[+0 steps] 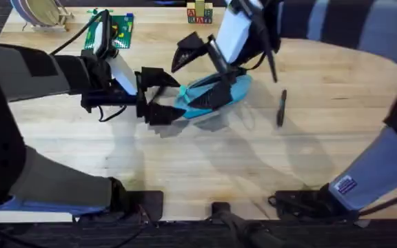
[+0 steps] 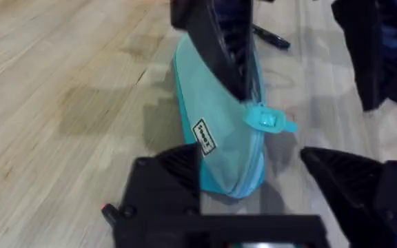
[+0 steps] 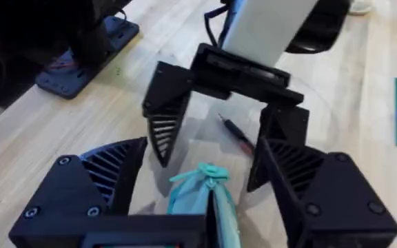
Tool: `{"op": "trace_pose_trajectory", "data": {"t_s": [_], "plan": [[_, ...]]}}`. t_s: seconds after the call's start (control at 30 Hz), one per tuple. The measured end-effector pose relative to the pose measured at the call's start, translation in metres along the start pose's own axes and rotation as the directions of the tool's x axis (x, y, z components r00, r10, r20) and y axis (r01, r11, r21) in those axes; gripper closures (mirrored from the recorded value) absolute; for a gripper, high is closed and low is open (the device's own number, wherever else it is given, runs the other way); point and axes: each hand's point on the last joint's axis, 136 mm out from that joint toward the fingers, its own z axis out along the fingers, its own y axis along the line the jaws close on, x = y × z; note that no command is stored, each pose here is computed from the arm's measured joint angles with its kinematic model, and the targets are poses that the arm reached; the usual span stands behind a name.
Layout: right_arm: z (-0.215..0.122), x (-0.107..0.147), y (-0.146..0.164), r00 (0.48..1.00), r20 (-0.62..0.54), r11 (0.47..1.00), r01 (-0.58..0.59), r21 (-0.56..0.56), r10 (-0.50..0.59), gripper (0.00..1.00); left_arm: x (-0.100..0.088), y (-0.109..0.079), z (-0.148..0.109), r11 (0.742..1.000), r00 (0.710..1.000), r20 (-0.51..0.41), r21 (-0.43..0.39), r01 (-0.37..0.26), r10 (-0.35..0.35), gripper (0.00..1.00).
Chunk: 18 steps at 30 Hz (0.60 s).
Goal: Unzip the bag, pick up the pens from the table one at a time and place them inside, then zip the bag closed.
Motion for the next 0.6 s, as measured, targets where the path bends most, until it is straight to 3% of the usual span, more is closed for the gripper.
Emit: {"op": "trace_pose_trajectory", "data": {"t_s": [0.07,0.27,0.6], "plan": [[-0.011,-0.008,-0.003,1.0,0.0,1.0,0.01,0.03,-0.01,0.007,0.0,0.0,0.0,1.0,1.0,0.0,0.0,0.001,-0.001,0.012],[-0.053,-0.041,-0.008,1.0,0.001,0.99,0.024,0.14,-0.024,0.007,0.0,0.0,0.0,1.0,1.0,0.0,0.0,0.0,0.0,0.007],[-0.106,-0.052,-0.015,0.992,0.03,0.953,-0.127,0.275,0.124,0.008,0.0,0.0,0.0,1.0,1.0,0.0,-0.001,-0.003,0.003,0.007]]}}
